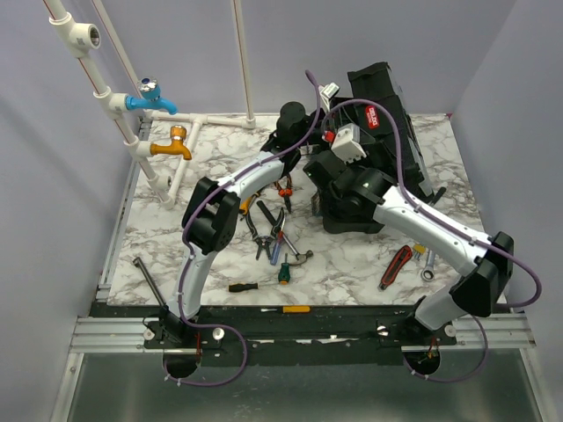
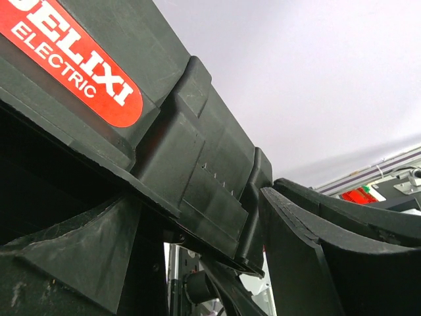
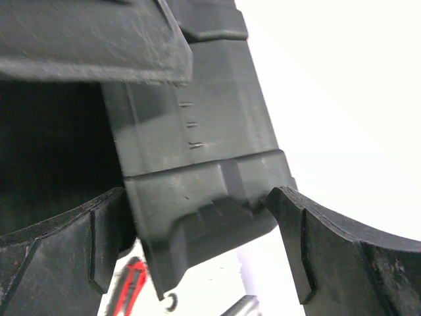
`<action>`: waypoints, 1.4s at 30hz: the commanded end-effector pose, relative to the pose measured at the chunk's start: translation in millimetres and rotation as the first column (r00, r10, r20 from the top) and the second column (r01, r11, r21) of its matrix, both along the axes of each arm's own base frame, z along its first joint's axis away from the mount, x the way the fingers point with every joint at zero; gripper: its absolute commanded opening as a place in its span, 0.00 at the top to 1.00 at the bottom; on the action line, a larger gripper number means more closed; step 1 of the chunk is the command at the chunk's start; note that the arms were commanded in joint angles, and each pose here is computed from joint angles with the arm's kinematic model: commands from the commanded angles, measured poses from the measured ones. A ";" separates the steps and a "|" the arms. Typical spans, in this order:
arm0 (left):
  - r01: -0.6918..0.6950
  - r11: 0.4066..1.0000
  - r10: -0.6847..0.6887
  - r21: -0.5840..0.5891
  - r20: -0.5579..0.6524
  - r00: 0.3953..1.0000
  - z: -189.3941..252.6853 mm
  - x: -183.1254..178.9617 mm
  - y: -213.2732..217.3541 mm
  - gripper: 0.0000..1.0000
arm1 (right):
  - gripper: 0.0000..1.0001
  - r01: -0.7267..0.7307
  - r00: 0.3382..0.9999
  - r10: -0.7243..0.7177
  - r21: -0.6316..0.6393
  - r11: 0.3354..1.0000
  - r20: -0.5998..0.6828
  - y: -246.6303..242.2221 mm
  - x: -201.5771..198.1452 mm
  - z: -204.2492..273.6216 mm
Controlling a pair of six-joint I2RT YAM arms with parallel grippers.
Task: Pack the tool kit
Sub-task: Open the toolbox at the center of the board.
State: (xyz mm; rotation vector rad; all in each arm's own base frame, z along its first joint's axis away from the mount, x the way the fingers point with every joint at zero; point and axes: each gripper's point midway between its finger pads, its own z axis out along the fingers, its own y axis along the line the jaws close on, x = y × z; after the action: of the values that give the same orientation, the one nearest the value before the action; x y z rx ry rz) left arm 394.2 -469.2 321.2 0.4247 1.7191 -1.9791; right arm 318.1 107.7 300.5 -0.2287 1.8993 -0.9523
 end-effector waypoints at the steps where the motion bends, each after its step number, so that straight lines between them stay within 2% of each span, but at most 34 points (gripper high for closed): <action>1: -0.004 0.998 0.010 -0.065 0.078 0.997 24.7 -0.9 11.3 0.27 | 0.00 0.169 0.984 -0.138 -0.356 0.919 0.112 -25.2 -13.1 17.2; 4: -0.007 0.997 0.013 -0.071 0.083 0.996 26.6 -0.9 14.1 0.27 | 0.02 0.145 0.987 -0.118 -0.305 0.941 0.108 -16.1 -8.8 19.5; 9: -0.011 0.997 0.017 -0.072 0.078 0.997 24.4 1.0 19.7 0.27 | 0.03 0.175 0.977 -0.129 -0.297 0.939 0.169 -16.9 -11.1 43.4; 14: -0.025 0.997 0.030 -0.067 0.068 0.997 20.9 5.1 26.5 0.27 | 0.10 0.199 0.964 -0.144 -0.247 0.948 0.223 -17.0 -13.0 64.0; 18: -0.058 0.997 0.061 -0.048 0.061 0.996 12.0 11.9 37.9 0.27 | 0.13 0.170 0.969 -0.133 -0.167 0.971 0.210 -13.4 -9.8 71.0; 24: -0.172 0.984 0.170 0.055 0.026 0.985 -12.9 26.5 78.8 0.26 | 0.13 0.101 0.979 -0.089 -0.058 0.993 0.182 -8.4 -6.4 69.8; 28: -0.234 0.964 0.235 0.125 0.006 0.972 -33.1 25.6 113.0 0.25 | 0.13 0.052 0.980 -0.043 -0.043 0.998 0.193 -10.0 -6.7 68.8; 32: -0.300 0.926 0.300 0.228 0.039 0.953 -39.5 20.8 137.5 0.22 | 0.13 0.048 0.979 -0.040 -0.035 0.998 0.202 -15.1 -10.7 65.4; 34: -0.348 0.881 0.345 0.319 0.068 0.936 -46.4 21.2 148.2 0.19 | 0.13 0.041 0.979 -0.034 -0.029 0.999 0.202 -15.1 -10.9 63.6; 36: -0.398 0.803 0.406 0.443 0.081 0.910 -62.5 22.9 163.1 0.12 | 0.13 0.037 0.979 -0.031 -0.026 0.999 0.201 -15.7 -11.5 61.9; 38: -0.455 0.683 0.488 0.571 0.107 0.867 -83.3 26.9 185.2 0.03 | 0.13 0.032 0.979 -0.027 -0.019 0.999 0.200 -16.0 -12.1 60.6; 40: -0.518 0.479 0.599 0.709 0.167 0.783 -108.5 31.8 219.1 0.02 | 0.13 0.022 0.980 -0.019 -0.010 1.000 0.198 -15.7 -12.0 59.2; 42: -0.527 0.338 0.633 0.779 0.226 0.740 -125.2 27.5 242.5 0.01 | 0.13 0.015 0.981 -0.014 -0.004 1.000 0.195 -14.9 -11.7 57.0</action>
State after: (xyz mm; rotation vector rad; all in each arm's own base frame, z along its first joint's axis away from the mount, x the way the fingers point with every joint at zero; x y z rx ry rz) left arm 430.1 -299.9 260.4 0.0610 2.0909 -1.2077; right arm 312.7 96.2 335.5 -0.2583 1.7593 -1.0614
